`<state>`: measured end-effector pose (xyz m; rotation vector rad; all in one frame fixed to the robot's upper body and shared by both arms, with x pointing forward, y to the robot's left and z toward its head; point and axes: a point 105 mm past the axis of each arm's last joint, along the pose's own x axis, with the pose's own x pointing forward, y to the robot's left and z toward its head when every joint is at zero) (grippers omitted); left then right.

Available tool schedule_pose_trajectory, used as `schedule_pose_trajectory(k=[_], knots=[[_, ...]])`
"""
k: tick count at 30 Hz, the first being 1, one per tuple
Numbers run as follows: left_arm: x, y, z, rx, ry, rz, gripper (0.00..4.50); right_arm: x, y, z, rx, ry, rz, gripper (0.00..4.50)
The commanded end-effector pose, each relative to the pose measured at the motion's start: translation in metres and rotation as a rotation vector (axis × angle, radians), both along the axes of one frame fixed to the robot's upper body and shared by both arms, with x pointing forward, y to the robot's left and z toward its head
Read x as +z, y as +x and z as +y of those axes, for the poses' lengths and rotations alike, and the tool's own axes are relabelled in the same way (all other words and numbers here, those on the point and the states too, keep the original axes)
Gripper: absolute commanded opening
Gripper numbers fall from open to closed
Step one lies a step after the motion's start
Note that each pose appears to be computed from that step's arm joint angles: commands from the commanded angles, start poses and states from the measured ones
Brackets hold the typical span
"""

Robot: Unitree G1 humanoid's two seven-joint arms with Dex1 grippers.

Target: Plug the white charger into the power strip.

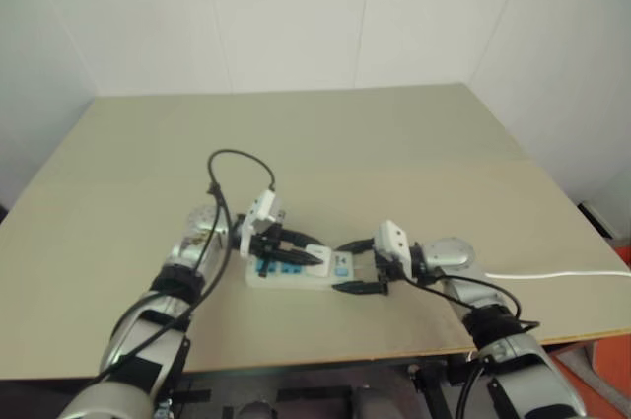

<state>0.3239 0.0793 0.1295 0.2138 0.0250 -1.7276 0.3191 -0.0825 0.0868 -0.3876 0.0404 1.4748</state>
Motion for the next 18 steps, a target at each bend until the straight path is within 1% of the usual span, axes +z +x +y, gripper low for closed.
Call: schedule_pose_trajectory(k=[1,6,11,15,18], knots=[[-0.004,0.001,0.000,0.006,0.053,-0.029,0.99,-0.010,-0.008,0.006,0.043,-0.039,0.014,3.39],[-0.010,0.001,0.000,0.034,0.104,-0.002,0.99,-0.010,-0.007,0.005,0.041,-0.042,0.009,3.39],[-0.012,-0.004,0.001,0.059,0.112,0.011,0.99,-0.011,-0.007,0.005,0.040,-0.044,0.005,3.39],[-0.015,-0.005,0.000,0.130,0.127,0.019,0.99,-0.011,-0.007,0.005,0.035,-0.040,0.001,3.39],[-0.019,-0.011,0.002,0.156,0.133,0.037,0.99,-0.011,-0.007,0.004,0.032,-0.040,-0.001,3.39]])
